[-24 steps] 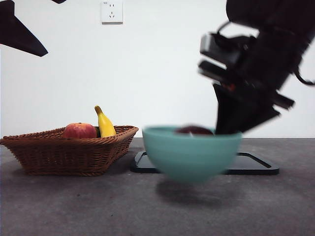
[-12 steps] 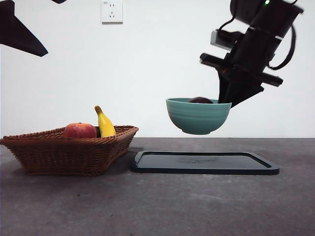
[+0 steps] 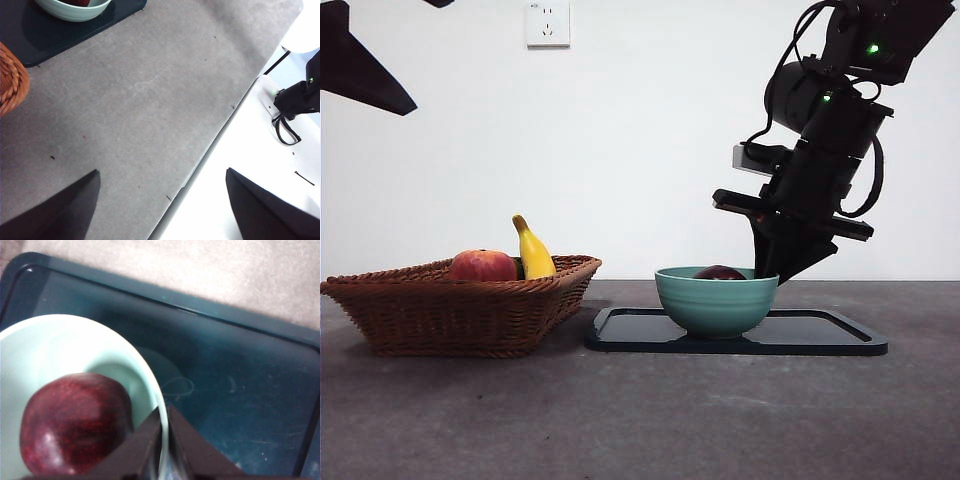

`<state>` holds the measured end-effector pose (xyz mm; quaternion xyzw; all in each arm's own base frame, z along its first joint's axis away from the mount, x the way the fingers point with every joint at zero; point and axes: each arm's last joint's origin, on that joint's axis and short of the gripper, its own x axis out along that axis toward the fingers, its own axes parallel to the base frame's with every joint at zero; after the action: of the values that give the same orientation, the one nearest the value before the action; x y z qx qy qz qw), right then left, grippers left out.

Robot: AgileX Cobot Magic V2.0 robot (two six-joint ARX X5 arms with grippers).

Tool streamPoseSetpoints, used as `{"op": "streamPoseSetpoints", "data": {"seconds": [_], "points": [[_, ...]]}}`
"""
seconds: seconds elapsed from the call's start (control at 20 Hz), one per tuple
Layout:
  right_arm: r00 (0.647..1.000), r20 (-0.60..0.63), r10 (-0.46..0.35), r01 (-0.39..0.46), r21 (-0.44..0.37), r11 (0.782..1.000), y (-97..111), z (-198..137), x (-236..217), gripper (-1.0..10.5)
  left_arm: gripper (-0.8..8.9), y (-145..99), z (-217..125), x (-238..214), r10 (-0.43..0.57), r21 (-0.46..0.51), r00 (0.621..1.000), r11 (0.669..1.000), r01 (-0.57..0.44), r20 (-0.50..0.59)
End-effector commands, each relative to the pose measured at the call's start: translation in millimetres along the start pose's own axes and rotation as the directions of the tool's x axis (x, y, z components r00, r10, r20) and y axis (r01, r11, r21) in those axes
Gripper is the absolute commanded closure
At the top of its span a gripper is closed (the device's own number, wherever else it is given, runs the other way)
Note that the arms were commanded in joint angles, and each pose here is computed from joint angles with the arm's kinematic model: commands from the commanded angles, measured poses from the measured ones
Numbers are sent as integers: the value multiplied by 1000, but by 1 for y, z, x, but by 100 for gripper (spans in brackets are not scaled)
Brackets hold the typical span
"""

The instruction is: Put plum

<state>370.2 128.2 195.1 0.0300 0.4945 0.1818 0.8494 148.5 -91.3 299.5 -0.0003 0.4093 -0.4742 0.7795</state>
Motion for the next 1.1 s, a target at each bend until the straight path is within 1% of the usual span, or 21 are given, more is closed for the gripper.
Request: {"op": "streamPoseSetpoints", "data": {"seconds": [0.05, 0.1, 0.2, 0.25, 0.35, 0.4, 0.45, 0.55, 0.6, 0.7, 0.8, 0.95, 1.1], "points": [[1000, 15, 4, -4, -11, 1000, 2, 6, 4, 938, 411, -1, 3, 0, -9, 19, 1000, 1000, 9, 3], [1000, 13, 4, -4, -3, 1000, 2, 6, 4, 914, 411, -1, 3, 0, -8, 19, 1000, 1000, 8, 3], [1000, 9, 3, -3, 22, 1000, 2, 5, 4, 746, 411, -1, 3, 0, -8, 21, 1000, 1000, 8, 6], [1000, 10, 3, -4, 22, 1000, 2, 6, 2, 728, 411, -1, 3, 0, -8, 21, 1000, 1000, 8, 5], [1000, 27, 4, -5, 19, 1000, 5, 8, -10, 728, 411, -1, 3, 0, -8, 21, 1000, 1000, 8, 5], [998, 55, -3, 2, 15, 1000, 6, 11, -24, 728, 411, -1, 3, 0, -8, 20, 1000, 1000, 8, 5], [996, 92, -11, 10, 7, 1000, 10, 13, -41, 728, 411, -1, 3, 0, -8, 20, 1000, 1000, 8, 5], [989, 150, 2, 0, -13, 1000, 18, 14, -82, 728, 411, -1, 3, 0, -8, 21, 1000, 1000, 8, 6], [984, 178, 17, -10, -36, 999, 23, 12, -105, 728, 411, -1, 3, 0, -8, 22, 1000, 1000, 8, 6], [974, 221, 56, -43, -65, 997, 32, 3, -148, 728, 411, -1, 3, 0, -8, 21, 1000, 1000, 8, 6], [968, 243, 69, -46, -100, 994, 39, -11, -183, 727, 411, -1, 3, 0, -8, 22, 1000, 1000, 8, 7], [971, 224, 83, -57, -120, 991, 47, -32, -214, 726, 411, -1, 3, 0, -8, 21, 1000, 1000, 8, 6], [965, 235, 116, -80, -158, 984, 56, -53, -235, 726, 411, -1, 3, 0, -8, 20, 1000, 1000, 8, 5]]}}
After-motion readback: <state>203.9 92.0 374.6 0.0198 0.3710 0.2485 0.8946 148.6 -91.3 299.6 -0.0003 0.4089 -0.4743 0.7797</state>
